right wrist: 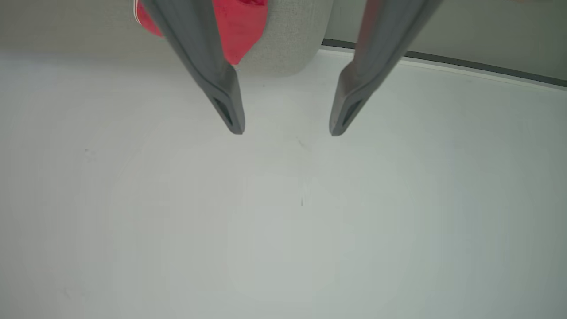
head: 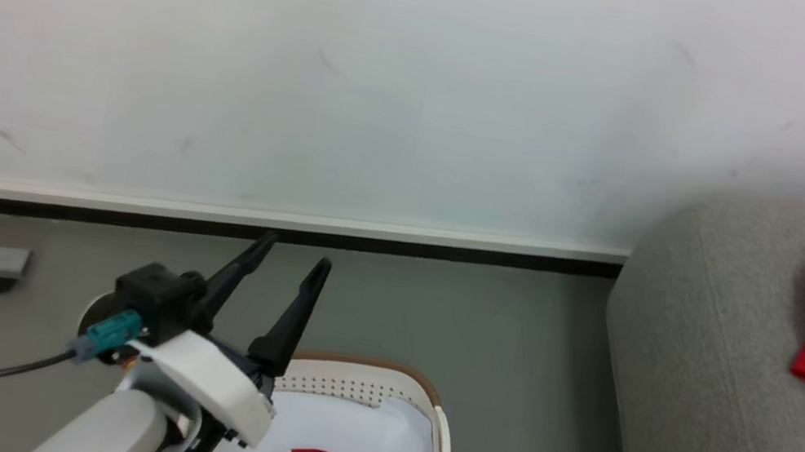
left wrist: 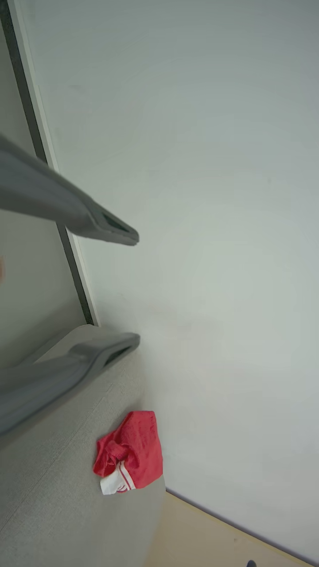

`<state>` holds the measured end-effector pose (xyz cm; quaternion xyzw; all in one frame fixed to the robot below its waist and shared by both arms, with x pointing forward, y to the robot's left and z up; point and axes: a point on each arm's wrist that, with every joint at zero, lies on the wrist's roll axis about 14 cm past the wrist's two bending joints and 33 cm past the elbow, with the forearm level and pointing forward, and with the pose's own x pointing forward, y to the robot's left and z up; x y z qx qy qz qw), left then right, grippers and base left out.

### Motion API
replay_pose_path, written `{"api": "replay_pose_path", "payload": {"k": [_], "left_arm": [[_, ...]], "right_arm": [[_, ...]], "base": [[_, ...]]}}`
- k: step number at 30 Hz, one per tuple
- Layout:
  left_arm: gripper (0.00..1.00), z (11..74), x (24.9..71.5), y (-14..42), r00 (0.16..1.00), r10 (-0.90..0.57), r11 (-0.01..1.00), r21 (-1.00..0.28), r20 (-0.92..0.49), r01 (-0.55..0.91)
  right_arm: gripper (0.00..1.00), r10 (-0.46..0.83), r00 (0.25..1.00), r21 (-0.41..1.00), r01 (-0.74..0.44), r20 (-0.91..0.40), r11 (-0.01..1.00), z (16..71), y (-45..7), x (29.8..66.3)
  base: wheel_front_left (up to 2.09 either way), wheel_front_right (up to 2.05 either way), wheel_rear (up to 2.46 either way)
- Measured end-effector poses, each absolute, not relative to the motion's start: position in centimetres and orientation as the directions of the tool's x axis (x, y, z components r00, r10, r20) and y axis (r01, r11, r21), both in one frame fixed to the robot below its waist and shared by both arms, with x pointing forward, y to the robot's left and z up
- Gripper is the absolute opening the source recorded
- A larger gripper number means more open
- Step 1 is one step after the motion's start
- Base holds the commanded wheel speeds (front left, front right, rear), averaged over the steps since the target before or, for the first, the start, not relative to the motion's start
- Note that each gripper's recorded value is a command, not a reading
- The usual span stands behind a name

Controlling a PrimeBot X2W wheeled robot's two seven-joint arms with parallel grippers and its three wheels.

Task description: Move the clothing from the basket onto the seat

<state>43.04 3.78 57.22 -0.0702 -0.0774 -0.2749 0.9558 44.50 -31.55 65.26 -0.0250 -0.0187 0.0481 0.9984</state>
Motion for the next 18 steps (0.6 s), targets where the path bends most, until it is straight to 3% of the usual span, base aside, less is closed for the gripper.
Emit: {"api": "replay_pose_path", "payload": {"k": [9, 18], "left_arm": [[1.00, 56.9, 41.5, 9.7, 0.917, -0.350, 0.919, -0.121, 0.193, 0.376], [1.00, 56.4, 40.3, 16.1, 0.970, -0.135, 0.980, -0.119, 0.201, 0.161]], "right_arm": [[1.00, 0.154, 0.968, 0.067, -0.170, 0.196, 0.983, 63.6, -26.9, 43.3], [1.00, 0.167, 0.966, 0.194, -0.206, 0.198, 0.959, 58.3, -22.2, 41.0]], "base": [[0.00, 0.00, 0.00], [0.00, 0.00, 0.00]]}}
